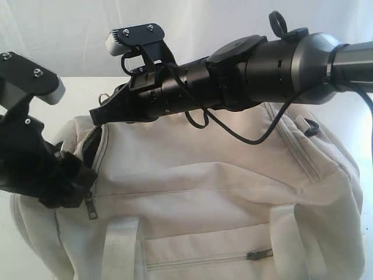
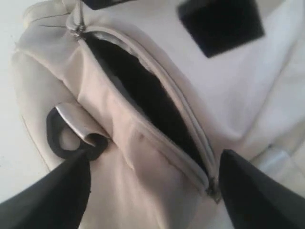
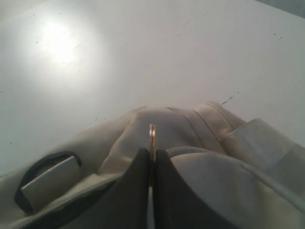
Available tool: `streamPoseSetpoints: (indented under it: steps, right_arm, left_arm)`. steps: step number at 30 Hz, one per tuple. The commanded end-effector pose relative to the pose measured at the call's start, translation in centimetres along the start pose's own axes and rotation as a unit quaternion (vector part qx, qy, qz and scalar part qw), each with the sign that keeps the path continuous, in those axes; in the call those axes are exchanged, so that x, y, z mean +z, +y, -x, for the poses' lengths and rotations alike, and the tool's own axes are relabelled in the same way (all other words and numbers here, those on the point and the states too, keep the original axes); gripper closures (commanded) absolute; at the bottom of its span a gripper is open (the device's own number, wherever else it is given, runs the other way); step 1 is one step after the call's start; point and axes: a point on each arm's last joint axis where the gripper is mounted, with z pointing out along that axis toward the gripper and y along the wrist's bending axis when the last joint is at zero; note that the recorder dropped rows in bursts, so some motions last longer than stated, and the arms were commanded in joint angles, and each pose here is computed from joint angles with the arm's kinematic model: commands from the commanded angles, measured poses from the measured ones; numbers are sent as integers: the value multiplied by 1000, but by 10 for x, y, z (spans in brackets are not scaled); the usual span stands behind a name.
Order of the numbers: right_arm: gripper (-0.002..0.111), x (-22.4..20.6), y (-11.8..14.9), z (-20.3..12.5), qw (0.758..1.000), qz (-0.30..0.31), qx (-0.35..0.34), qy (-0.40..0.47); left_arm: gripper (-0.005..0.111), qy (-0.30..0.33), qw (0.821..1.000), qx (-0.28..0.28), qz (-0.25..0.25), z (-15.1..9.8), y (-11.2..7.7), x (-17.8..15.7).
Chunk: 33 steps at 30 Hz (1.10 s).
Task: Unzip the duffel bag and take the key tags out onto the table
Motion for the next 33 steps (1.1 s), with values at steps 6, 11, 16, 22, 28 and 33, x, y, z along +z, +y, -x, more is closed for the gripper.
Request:
streamPoseSetpoints:
  steps: [6,11,16,22,28,33]
  right_arm:
    - [108,-1,-2,3,1000,0,3,-4]
    - [108,-1,-1,3,1000,1,3,-4]
    - [108,-1,-2,2,1000,-2,0,-3]
    - [108,-1,-2,3,1000,-4,0,-3]
    - [108,-1,-5,3,1000,-18,0,-8]
    - [108,-1,-16,6,997,-78,-4,-24]
  left_arm:
    - [30,-33,997,-72,15,0,1,15]
    - [30,-40,996,-81,-8,2,-5,25]
    - [38,-23,997,-79,-4,0,-6,34]
    - [71,1,998,-70,2,-2,-8,46]
    - [106,21,998,-58,21,-6,-4,43]
    - [106,32,998,-37,33,-10,1,30]
